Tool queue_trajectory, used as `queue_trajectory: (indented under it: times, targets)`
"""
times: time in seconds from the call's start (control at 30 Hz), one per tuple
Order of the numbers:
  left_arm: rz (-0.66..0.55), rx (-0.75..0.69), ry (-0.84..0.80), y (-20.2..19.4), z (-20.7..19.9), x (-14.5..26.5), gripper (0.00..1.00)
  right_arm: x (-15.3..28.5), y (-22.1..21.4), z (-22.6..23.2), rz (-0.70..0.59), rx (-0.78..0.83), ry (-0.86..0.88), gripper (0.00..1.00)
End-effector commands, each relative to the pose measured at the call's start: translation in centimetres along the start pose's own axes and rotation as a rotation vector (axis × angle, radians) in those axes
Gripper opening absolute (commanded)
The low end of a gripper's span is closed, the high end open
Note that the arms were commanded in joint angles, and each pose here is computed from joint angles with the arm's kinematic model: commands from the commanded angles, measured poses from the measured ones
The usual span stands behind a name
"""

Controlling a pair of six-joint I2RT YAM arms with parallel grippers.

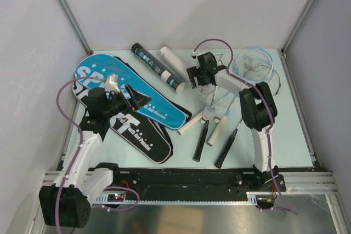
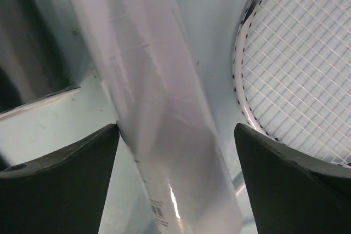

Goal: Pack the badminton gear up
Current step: Open the lid of the shuttle tube.

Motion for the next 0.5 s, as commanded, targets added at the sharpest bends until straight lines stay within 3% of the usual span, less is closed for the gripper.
queue_trajectory:
  times: [0.0,0.23,0.47]
  targets:
    - [0.003,-0.052,-0.03,0.0,-0.5,0.2,1.0,-0.7,0.7,-0.4,0.016,0.042,-0.035,0.89]
    - [0.004,-0.054,-0.017,0.1,-0.3,0.2,1.0,-1.8,0.4,0.4,0.025,0.045,0.002,0.8]
    - [0.001,-0.037,-0.006,0.2,0.1,0.2,1.0,0.0,2.2,0.0,-0.031,0.038,-0.013,0.66]
Point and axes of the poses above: each gripper's point midway between its finger pads, its own x axis back along the fingers, its own z axis along the line the jaws close on, y = z × x, the point moved 5 cm from there along x, back along the fingers, and after that the axes turned 6 degrees about x, right-handed, at the moved point
